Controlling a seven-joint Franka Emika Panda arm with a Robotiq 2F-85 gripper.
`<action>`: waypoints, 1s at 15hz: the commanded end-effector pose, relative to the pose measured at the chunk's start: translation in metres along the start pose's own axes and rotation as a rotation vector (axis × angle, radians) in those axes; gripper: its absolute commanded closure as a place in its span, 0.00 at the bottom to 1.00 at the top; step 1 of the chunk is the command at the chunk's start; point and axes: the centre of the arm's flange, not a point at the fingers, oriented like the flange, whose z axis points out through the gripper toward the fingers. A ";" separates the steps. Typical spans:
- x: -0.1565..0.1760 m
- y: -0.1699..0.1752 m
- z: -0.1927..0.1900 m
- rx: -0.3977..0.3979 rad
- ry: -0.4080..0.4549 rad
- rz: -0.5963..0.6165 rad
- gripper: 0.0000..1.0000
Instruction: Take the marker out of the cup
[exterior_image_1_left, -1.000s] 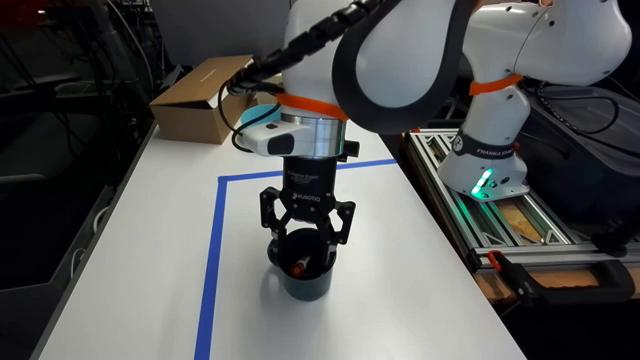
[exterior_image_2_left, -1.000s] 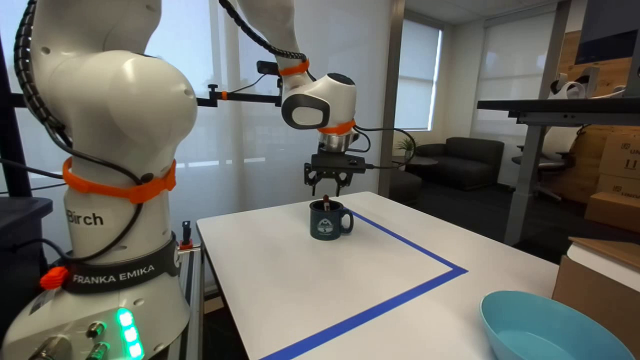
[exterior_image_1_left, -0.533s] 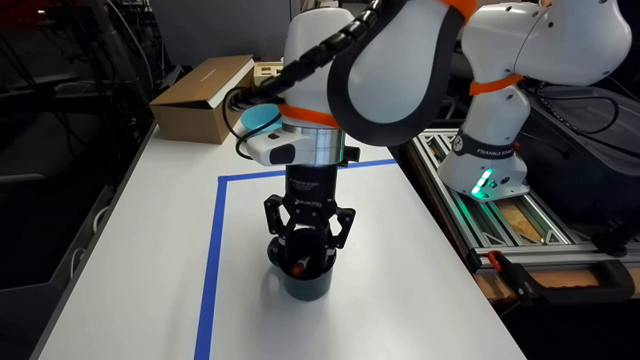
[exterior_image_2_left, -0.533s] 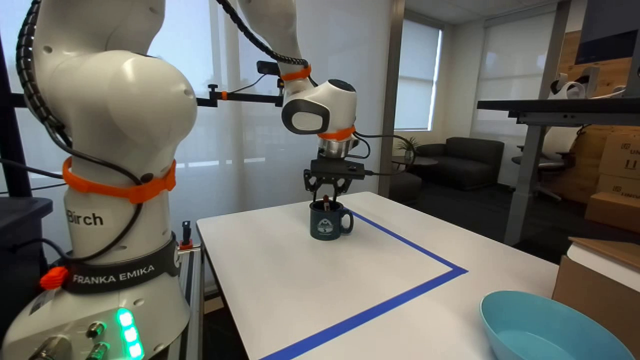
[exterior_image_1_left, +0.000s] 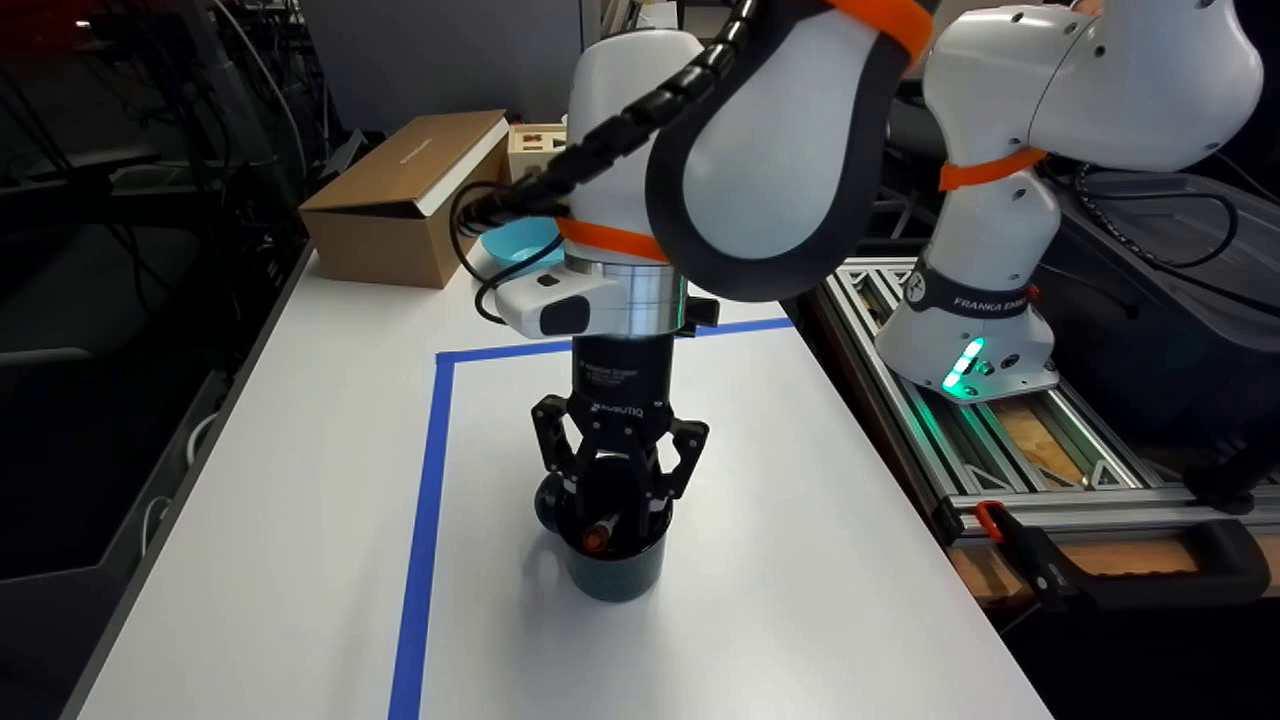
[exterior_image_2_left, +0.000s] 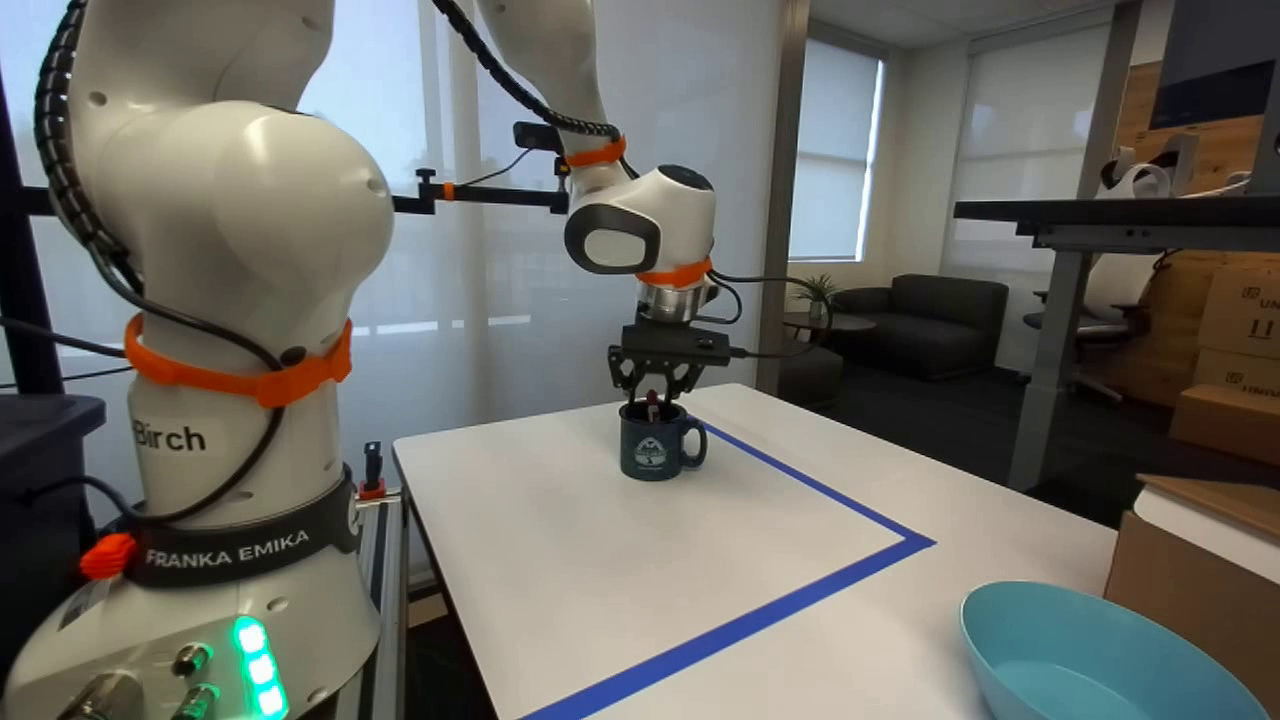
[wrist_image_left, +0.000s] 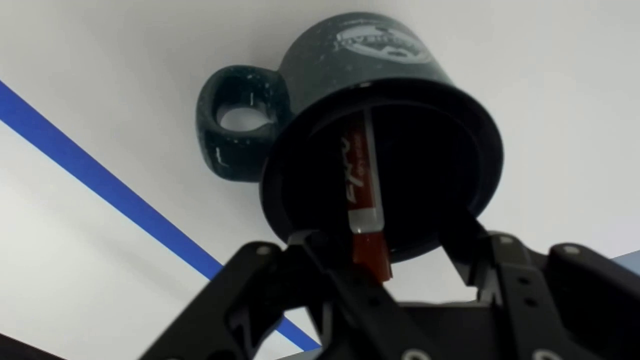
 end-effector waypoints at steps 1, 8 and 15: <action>-0.005 0.008 0.008 0.000 0.017 0.004 0.47; -0.003 0.017 0.014 -0.003 0.013 -0.014 0.64; 0.002 0.019 0.026 0.010 0.007 -0.032 0.62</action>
